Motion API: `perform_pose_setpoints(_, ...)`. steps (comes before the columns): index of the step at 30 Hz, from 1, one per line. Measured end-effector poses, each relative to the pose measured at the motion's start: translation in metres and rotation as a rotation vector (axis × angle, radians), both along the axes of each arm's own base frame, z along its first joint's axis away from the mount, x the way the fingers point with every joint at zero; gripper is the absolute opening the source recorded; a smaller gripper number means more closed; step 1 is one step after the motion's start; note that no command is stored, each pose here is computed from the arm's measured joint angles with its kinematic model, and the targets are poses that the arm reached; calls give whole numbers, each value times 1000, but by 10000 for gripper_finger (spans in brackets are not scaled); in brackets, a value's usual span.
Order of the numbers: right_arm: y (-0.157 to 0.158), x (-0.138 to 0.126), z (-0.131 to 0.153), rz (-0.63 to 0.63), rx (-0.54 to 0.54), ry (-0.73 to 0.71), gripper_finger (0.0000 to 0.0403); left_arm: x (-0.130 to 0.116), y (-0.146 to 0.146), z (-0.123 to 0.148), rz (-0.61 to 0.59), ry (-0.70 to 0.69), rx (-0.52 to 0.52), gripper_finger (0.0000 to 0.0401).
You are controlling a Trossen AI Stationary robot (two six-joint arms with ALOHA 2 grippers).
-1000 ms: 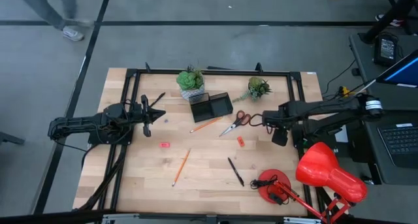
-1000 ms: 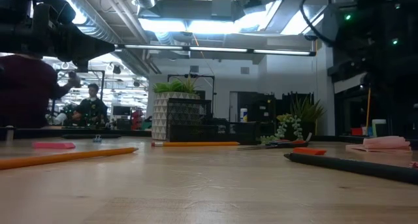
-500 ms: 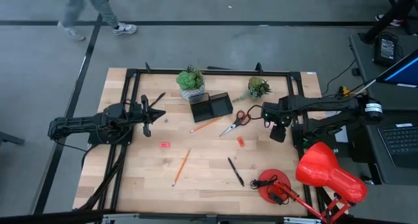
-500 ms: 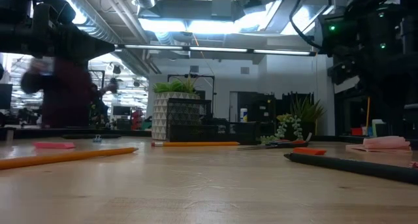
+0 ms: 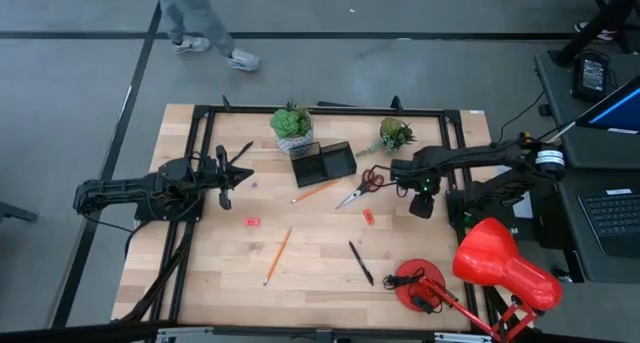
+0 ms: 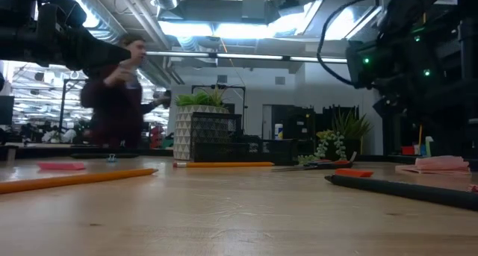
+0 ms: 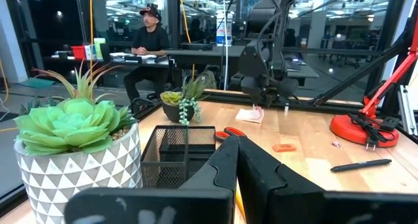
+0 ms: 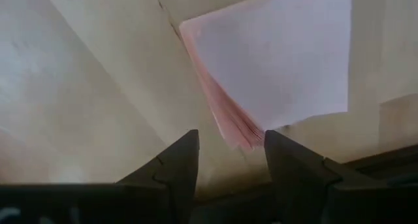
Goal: Pick and place office supplies into organizer
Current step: Put the pink sticky notes into the black desk organizer
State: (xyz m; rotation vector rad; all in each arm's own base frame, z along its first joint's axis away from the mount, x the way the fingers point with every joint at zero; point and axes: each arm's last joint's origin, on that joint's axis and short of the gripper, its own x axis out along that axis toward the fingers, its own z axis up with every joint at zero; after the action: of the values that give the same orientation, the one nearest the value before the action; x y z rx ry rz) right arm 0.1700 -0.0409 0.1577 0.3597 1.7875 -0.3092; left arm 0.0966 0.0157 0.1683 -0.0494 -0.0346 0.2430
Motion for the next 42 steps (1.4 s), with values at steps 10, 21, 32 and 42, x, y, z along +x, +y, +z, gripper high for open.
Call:
perform_pose_setpoints(10,-6,17,18,62,-74,-75,177,0,0,0,-9,-3,-15,4)
perform_pose_setpoints(21,-4,17,18,80,-15,-90,177,0,0,0,-15,-3,-15,4)
perform_pose_setpoints(32,-5,21,7,78,9,-30,177,0,-1,0,-20,-3,-16,4)
perform_pose_setpoints(42,-7,26,-11,80,23,77,177,0,-1,0,-20,-3,-18,4)
